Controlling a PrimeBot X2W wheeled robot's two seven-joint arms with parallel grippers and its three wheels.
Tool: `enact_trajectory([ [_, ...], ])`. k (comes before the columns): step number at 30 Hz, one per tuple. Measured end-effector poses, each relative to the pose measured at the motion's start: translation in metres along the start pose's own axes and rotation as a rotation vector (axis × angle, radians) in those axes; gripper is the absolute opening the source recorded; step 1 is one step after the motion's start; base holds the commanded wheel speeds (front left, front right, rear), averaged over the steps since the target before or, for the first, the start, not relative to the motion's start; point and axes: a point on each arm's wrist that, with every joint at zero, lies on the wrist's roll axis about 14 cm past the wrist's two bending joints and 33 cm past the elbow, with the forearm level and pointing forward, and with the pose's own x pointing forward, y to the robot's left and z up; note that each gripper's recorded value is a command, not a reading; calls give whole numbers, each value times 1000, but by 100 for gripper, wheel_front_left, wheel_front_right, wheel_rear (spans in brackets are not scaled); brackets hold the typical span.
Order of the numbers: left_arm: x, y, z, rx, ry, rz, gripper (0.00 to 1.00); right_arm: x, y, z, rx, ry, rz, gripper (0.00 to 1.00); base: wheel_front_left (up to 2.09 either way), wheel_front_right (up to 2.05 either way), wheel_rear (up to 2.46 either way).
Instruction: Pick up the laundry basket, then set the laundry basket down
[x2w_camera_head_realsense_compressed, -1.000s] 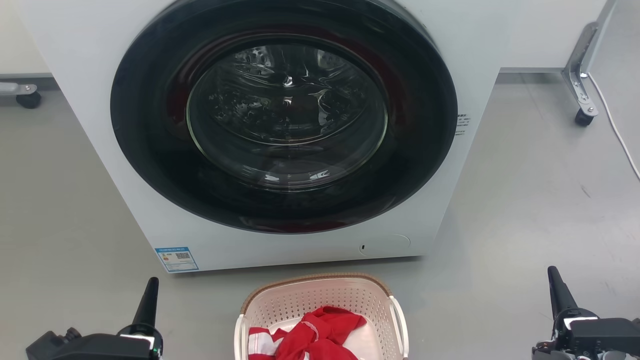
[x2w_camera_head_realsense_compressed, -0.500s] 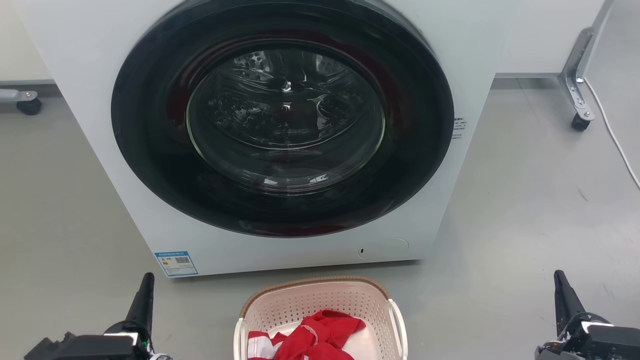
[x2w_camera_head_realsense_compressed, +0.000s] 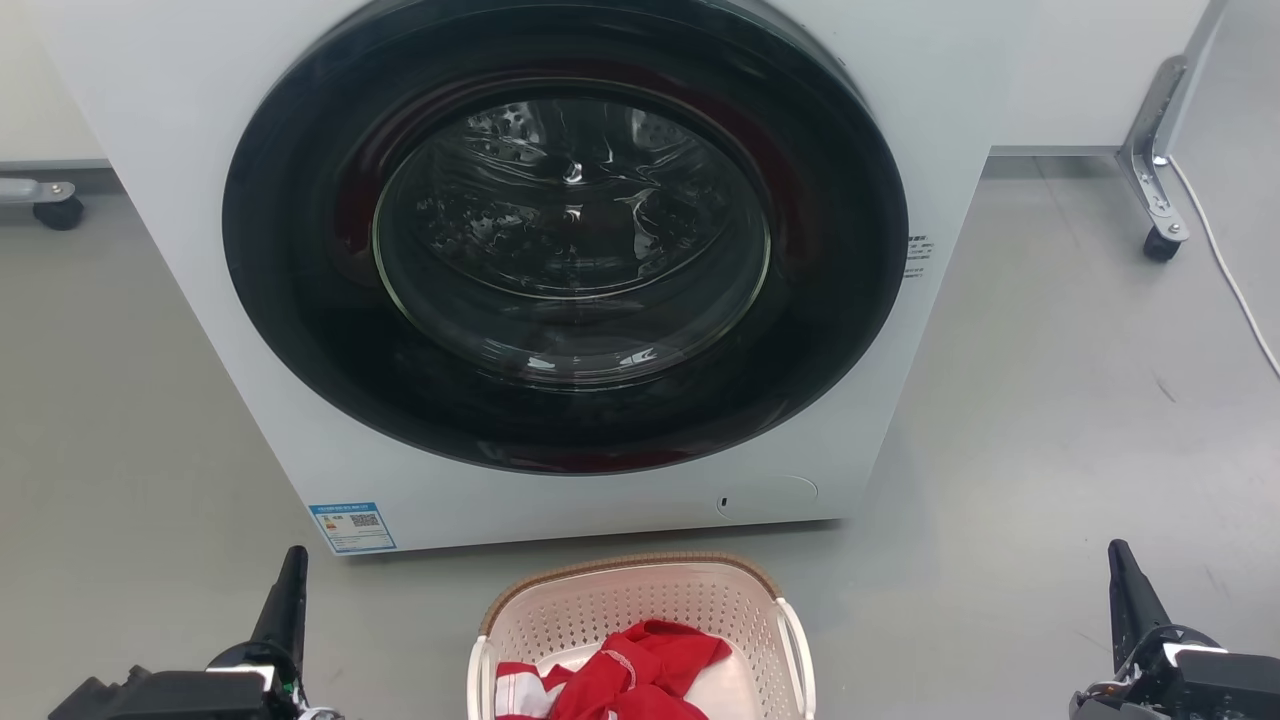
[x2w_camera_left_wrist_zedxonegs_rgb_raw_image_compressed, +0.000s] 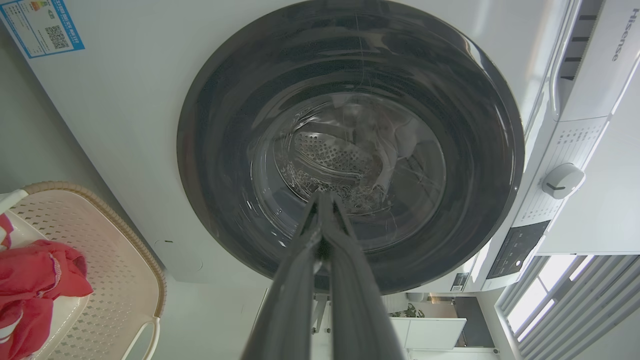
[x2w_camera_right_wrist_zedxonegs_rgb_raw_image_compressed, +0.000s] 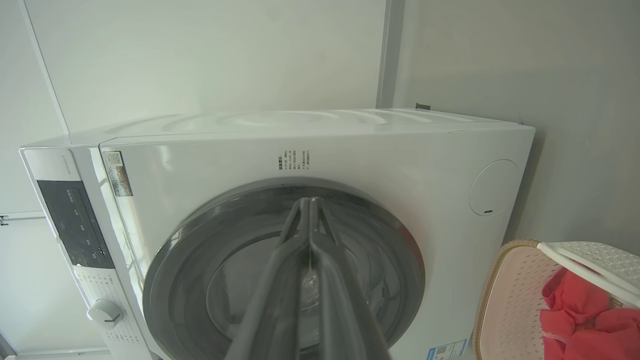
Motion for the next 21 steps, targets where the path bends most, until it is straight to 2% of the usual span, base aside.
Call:
enact_trajectory([
  [21,0,0,0,-1,0,1,0,0,0,0,0,0,0,0,0,0,0],
])
